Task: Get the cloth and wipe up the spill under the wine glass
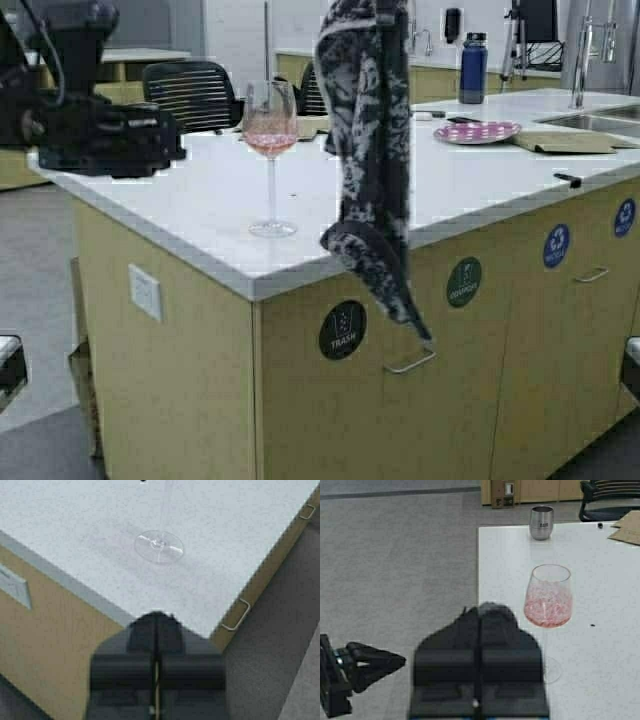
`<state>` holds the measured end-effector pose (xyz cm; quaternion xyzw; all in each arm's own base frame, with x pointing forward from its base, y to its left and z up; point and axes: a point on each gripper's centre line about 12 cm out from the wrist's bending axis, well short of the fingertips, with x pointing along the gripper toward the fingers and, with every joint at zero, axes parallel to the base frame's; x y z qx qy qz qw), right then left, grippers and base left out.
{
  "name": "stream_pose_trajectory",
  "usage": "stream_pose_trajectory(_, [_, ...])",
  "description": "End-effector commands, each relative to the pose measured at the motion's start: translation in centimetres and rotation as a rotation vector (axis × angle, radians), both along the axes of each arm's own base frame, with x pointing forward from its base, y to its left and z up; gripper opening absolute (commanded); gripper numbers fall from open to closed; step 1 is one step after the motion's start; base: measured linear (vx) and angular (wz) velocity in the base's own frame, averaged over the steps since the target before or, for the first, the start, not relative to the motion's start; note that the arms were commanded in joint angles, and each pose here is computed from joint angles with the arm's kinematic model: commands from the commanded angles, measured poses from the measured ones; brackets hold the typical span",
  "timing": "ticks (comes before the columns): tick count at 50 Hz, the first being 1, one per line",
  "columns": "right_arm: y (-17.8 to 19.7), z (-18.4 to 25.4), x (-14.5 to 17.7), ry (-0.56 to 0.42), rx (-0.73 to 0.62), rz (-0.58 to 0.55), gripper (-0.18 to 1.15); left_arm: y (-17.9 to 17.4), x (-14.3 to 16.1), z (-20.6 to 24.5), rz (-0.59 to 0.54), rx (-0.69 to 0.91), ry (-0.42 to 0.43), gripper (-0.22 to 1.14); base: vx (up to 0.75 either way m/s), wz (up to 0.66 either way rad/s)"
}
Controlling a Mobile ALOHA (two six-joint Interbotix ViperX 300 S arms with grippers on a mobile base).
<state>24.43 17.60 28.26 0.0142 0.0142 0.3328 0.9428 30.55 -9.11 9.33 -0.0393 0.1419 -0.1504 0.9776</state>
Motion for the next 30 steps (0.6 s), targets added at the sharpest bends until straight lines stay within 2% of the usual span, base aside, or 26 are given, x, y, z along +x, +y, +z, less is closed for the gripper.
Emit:
stream_pose_trajectory(1, [0.2, 0.9, 0.1, -0.026, 0.019, 0.003, 0.06, -0.9, 0.9, -0.8, -0.035, -0.014, -0.053, 0.22, 0.20, -0.06])
stream_pose_trajectory(11, [0.2, 0.1, 0.2, -0.007, 0.008, 0.003, 0.06, -1.9, 0.4, -2.8, -0.125, -0.056, -0.152, 0.47, 0.19, -0.08])
stream_pose_trajectory(25, [0.1, -0.5, 0.0, 0.007, -0.001, 0.003, 0.06, -1.7, -0.4, -5.4, -0.130, -0.041, -0.273, 0.92, 0.16, -0.03])
stream_pose_trajectory(30, [0.1, -0.5, 0.0, 0.007, -0.001, 0.003, 0.06, -1.6, -0.8, -6.0, -0.135, -0.024, -0.313, 1.00, 0.12, -0.02])
